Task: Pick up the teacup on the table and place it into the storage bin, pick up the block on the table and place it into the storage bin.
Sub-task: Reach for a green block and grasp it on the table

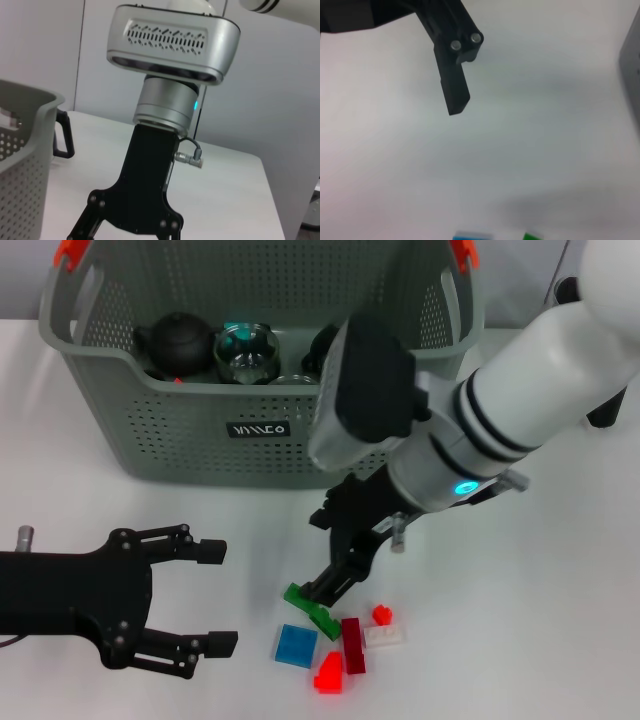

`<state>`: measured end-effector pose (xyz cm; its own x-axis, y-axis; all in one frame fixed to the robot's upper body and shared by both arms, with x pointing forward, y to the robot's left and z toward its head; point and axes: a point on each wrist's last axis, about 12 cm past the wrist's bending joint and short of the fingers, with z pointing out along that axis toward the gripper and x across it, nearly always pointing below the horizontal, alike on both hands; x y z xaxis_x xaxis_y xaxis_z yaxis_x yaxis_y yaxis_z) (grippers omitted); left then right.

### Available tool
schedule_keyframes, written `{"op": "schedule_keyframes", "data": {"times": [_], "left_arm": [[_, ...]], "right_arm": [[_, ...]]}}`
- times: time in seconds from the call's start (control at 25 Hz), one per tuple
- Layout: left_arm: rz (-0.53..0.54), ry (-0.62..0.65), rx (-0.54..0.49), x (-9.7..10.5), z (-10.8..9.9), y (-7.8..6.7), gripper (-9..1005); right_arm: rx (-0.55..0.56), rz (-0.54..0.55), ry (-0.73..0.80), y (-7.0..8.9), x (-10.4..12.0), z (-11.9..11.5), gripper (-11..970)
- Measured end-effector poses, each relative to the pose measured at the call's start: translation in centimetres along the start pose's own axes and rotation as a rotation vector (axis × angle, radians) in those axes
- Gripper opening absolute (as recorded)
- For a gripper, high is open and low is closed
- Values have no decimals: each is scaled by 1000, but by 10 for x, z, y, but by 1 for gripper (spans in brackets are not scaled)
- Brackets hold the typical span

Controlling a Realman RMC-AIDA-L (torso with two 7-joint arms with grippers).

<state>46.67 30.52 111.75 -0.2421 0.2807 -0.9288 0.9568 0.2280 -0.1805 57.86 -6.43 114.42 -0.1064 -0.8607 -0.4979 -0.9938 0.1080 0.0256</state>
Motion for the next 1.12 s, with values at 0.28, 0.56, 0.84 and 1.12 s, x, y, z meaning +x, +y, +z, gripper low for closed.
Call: {"op": "schedule_keyframes", "data": {"times": [0.28,0.56,0.84,1.12], "left_arm": [[6,1,-3,-2,-1,2,945],[9,2,-2,-2,0,2,945],[9,-1,-2,-2,1,2,945],[10,-3,-1,-2,1,2,945]], "right_arm": [[41,5,-16,7,-1,25,946],[79,-12,-16,11,1,38,947],[101,-32,-18,13,2,44,946],[109,-41,-15,13,3,46,945]]}}
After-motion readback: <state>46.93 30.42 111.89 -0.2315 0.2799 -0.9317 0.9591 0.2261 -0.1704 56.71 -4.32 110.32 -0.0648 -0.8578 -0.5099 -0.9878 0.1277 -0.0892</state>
